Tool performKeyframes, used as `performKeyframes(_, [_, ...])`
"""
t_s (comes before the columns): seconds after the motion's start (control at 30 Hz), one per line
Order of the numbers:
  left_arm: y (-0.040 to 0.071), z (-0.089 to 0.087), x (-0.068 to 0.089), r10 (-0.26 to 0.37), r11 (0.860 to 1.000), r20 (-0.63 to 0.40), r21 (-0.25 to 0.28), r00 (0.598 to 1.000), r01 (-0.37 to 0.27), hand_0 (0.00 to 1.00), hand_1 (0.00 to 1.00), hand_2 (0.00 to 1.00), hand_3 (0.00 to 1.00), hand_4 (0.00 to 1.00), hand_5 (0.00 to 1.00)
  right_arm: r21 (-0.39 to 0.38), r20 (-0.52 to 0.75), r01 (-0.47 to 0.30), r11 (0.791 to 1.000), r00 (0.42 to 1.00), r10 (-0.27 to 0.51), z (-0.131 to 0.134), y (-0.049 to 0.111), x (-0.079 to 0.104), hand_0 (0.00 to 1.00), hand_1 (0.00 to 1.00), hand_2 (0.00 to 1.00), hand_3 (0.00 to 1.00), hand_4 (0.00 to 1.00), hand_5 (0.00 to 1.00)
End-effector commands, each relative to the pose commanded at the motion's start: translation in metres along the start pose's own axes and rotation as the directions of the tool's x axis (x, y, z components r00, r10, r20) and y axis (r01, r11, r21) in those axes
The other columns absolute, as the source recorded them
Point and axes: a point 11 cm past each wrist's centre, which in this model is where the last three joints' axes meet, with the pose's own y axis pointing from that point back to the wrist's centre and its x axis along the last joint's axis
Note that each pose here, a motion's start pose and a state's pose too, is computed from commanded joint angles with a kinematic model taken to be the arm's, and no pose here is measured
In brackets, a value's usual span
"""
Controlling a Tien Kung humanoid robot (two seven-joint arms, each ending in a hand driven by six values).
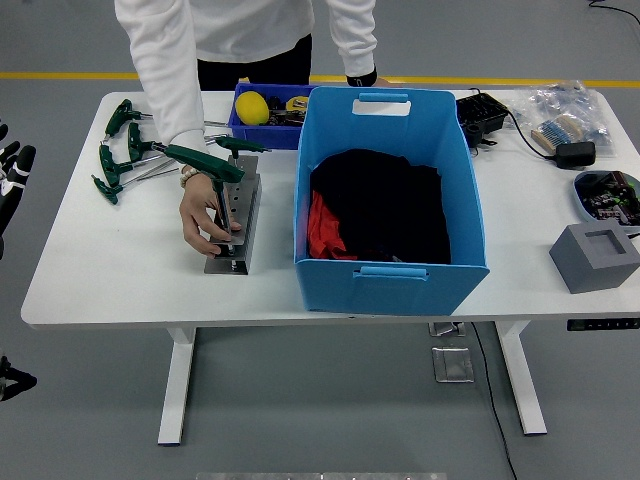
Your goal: Lift tool from toolbox,place it in box,lift tool from toolbox,place it in box
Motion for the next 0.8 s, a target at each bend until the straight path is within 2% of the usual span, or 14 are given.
performKeyframes(0.23, [-0.001, 0.010, -0.011, -0.038, 0.999, 0.014, -0.028, 0.999, 0.039, 0.874, 0.898, 0.993, 0.998, 0.998, 0.783, -0.002, -0.001, 0.002, 1.000, 1.000, -0.002, 0.000, 0.000, -0.001, 0.636, 0.624, 0.707, 0.543, 0.799, 0.581])
performKeyframes(0.4, [-0.003, 0.025, -0.025, -0.106, 0.992, 0.034, -0.065, 0.994, 0.108, 0.874, 0.898, 0.993, 0.998, 0.998, 0.783, -0.001, -0.003, 0.002, 1.000, 1.000, -0.002, 0.000, 0.000, -0.001, 0.636, 0.624, 0.707, 0.543, 0.799, 0.581])
performKeyframes(0.43, [-0.004, 0.030, -0.028, -0.119, 0.989, 0.055, -0.077, 0.991, 0.123, 0.983, 0.981, 0.998, 0.998, 0.998, 0.762, -0.001, -0.003, 0.002, 1.000, 1.000, -0.002, 0.000, 0.000, -0.001, 0.636, 0.624, 0.706, 0.542, 0.799, 0.581])
performKeyframes(0.6, [-0.006, 0.068, -0.036, -0.148, 0.970, 0.244, -0.155, 0.959, 0.189, 0.983, 0.981, 0.998, 0.998, 0.998, 0.762, -0.001, -0.002, 0.002, 1.000, 1.000, -0.002, 0.000, 0.000, 0.000, 0.636, 0.624, 0.706, 0.542, 0.799, 0.581])
performKeyframes(0.63, [-0.005, 0.080, -0.037, -0.147, 0.963, 0.295, -0.176, 0.944, 0.205, 0.998, 0.998, 0.998, 0.998, 0.998, 0.652, -0.001, -0.002, 0.002, 1.000, 1.000, -0.002, 0.000, 0.000, 0.000, 0.635, 0.623, 0.706, 0.543, 0.799, 0.581])
performKeyframes(0.7, [-0.002, 0.098, -0.044, -0.160, 0.948, 0.378, -0.200, 0.912, 0.249, 0.998, 0.998, 0.998, 0.998, 0.998, 0.652, -0.003, 0.001, 0.002, 1.000, 1.000, -0.002, 0.001, 0.000, 0.000, 0.635, 0.623, 0.706, 0.543, 0.799, 0.581])
performKeyframes(0.73, [0.000, 0.103, -0.048, -0.172, 0.942, 0.416, -0.197, 0.893, 0.273, 0.998, 0.998, 0.998, 0.998, 0.998, 0.652, -0.003, 0.001, 0.003, 1.000, 1.000, -0.003, 0.001, 0.000, 0.000, 0.635, 0.623, 0.706, 0.543, 0.799, 0.581])
performKeyframes(0.8, [0.001, 0.099, -0.056, -0.199, 0.935, 0.498, -0.160, 0.844, 0.316, 0.998, 0.998, 0.998, 0.998, 0.998, 0.652, -0.003, 0.000, 0.003, 1.000, 1.000, -0.003, 0.001, 0.000, 0.000, 0.635, 0.623, 0.706, 0.543, 0.799, 0.581])
